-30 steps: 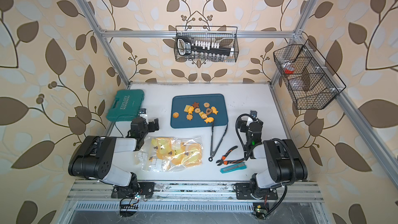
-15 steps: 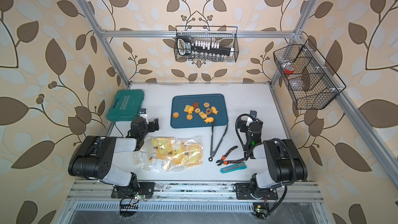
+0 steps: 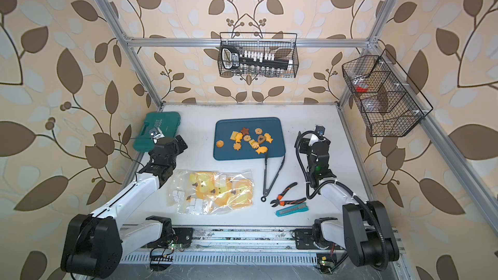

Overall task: Put the cookies into a resealable bag to prevent moisture
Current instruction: Adjust the ziploc bag at the center of the board.

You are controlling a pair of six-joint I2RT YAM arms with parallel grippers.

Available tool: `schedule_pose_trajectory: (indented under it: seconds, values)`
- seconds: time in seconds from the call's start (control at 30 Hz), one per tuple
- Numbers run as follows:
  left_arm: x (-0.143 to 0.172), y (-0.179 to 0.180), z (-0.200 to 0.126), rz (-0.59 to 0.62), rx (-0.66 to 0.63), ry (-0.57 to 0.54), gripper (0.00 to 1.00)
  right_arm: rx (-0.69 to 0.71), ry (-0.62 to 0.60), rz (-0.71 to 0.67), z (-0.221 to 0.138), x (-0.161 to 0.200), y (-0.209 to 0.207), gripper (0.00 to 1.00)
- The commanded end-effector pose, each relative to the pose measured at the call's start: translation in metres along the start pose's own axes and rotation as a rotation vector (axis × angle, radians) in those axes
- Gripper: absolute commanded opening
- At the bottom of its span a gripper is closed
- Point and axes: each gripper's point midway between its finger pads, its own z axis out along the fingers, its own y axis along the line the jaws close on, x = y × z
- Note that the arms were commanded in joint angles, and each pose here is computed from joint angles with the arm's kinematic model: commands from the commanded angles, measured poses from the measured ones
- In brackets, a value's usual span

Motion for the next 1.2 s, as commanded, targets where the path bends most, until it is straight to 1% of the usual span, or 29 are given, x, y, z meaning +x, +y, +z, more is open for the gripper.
schedule_pose_trajectory:
  seconds: [0.0, 0.03, 0.07, 0.1, 0.17, 0.23, 0.27, 0.33, 0.4, 0.5, 0.57, 0.7, 0.73, 0.83, 0.9, 0.97, 1.0, 1.07, 1.17]
  values:
    - [0.039, 0.015, -0.005, -0.108, -0.048, 0.162, 0.99, 0.05, 0.144, 0.252, -0.002, 0.029, -0.016, 1.0]
    - [0.042, 0.01, -0.007, -0.118, -0.019, 0.185, 0.99, 0.057, 0.146, 0.306, -0.003, 0.031, -0.02, 0.99]
    - [0.044, 0.004, -0.008, -0.123, 0.01, 0.21, 0.99, 0.092, 0.16, 0.382, -0.004, 0.035, -0.026, 1.0]
    - [0.047, -0.003, -0.011, -0.126, 0.042, 0.243, 0.99, 0.102, 0.188, 0.424, -0.004, 0.039, -0.029, 1.0]
    - [0.053, -0.018, -0.018, -0.124, 0.109, 0.305, 0.99, 0.023, 0.23, 0.436, 0.0, 0.04, -0.017, 1.0]
    - [0.061, -0.039, -0.031, -0.111, 0.182, 0.362, 0.99, -0.083, 0.274, 0.442, 0.001, 0.039, 0.004, 1.0]
    - [0.064, -0.053, -0.041, -0.081, 0.222, 0.375, 0.99, -0.149, 0.294, 0.435, -0.001, 0.038, 0.02, 1.0]
    - [0.068, -0.073, -0.063, -0.001, 0.259, 0.381, 0.99, -0.22, 0.353, 0.394, -0.008, 0.041, 0.051, 1.0]
    - [0.075, -0.09, -0.083, 0.064, 0.307, 0.398, 0.99, -0.269, 0.401, 0.295, -0.022, 0.046, 0.086, 1.0]
    - [0.09, -0.106, -0.108, 0.126, 0.389, 0.468, 0.99, -0.346, 0.482, 0.187, -0.049, 0.059, 0.13, 1.0]
    - [0.099, -0.11, -0.121, 0.149, 0.425, 0.529, 0.99, -0.406, 0.547, 0.153, -0.068, 0.072, 0.154, 0.97]
    - [0.109, -0.106, -0.136, 0.177, 0.433, 0.621, 0.99, -0.512, 0.669, 0.07, -0.113, 0.102, 0.198, 0.9]
    - [0.113, -0.105, -0.14, 0.18, 0.447, 0.642, 0.99, -0.539, 0.698, 0.053, -0.125, 0.11, 0.208, 0.87]
    - [0.123, -0.103, -0.152, 0.18, 0.507, 0.695, 0.97, -0.603, 0.812, 0.038, -0.155, 0.135, 0.229, 0.81]
    - [0.129, -0.101, -0.159, 0.177, 0.529, 0.73, 0.95, -0.631, 0.877, 0.029, -0.17, 0.149, 0.237, 0.78]
    - [0.134, -0.096, -0.164, 0.173, 0.533, 0.76, 0.94, -0.648, 0.922, 0.027, -0.184, 0.163, 0.241, 0.78]
    - [0.137, -0.093, -0.165, 0.173, 0.528, 0.77, 0.93, -0.631, 0.945, 0.032, -0.187, 0.169, 0.238, 0.77]
    - [0.141, -0.086, -0.165, 0.179, 0.503, 0.786, 0.91, -0.551, 0.98, 0.054, -0.187, 0.183, 0.223, 0.77]
    - [0.144, -0.076, -0.162, 0.183, 0.457, 0.791, 0.88, -0.555, 0.993, 0.064, -0.189, 0.195, 0.217, 0.78]
